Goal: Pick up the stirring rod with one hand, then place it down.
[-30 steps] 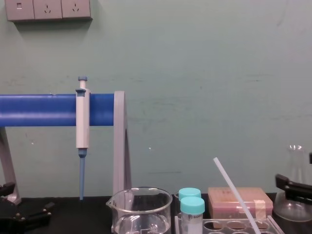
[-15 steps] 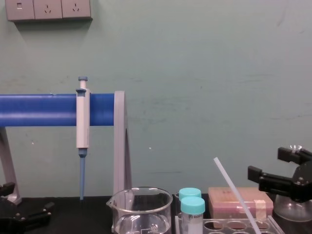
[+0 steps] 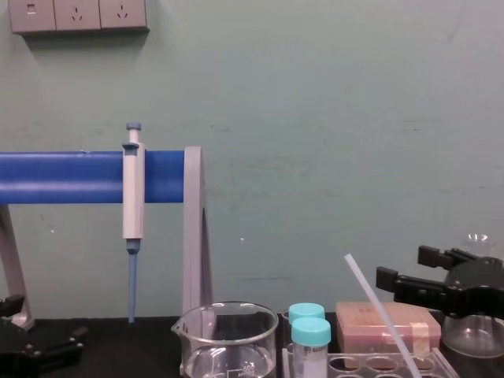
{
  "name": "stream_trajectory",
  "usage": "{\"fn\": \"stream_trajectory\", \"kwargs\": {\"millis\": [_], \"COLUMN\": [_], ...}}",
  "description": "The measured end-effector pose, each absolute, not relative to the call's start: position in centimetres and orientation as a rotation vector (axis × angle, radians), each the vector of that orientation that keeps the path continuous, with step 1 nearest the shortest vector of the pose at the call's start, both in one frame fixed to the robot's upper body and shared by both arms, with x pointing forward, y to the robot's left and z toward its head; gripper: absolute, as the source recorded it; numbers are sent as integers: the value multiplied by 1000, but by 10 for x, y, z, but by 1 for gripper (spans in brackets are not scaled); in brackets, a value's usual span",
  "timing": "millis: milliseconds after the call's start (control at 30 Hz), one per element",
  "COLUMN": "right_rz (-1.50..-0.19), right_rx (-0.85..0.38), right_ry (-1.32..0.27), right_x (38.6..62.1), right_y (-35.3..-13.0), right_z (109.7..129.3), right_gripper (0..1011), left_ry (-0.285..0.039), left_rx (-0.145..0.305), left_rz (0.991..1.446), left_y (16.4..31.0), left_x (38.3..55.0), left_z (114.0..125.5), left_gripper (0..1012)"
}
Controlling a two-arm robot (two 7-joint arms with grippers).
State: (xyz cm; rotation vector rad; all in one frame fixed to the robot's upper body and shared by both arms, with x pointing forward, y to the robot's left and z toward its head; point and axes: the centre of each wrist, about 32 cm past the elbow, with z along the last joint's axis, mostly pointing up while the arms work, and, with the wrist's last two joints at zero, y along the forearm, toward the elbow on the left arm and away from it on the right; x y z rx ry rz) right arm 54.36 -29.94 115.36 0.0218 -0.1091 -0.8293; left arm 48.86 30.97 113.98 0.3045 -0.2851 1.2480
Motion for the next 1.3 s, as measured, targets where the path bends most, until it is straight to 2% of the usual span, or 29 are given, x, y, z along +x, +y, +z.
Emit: {"fn": "stream_trajectory", "kwargs": {"millis": [300, 567, 900, 1300], "right_rz": [-763, -694, -639, -640], "right_rx": [21, 14, -15, -31], "right_ry": [-59, -20, 51, 74], "right_x": [567, 579, 586, 586], "right_y": [-298, -295, -292, -294], "right_z": [1154, 1154, 1151, 1150], "right_gripper": [1003, 1003, 1003, 1003], "left_ry": [-285, -285, -285, -285], "left_rx": [304, 304, 304, 304], "left_rz": [1248, 1248, 1248, 1248], "left_y": [310, 310, 310, 310], "left_x": [489, 489, 489, 489], "left_z": [1140, 1140, 1140, 1140], "left_gripper": [1000, 1000, 1000, 1000]}}
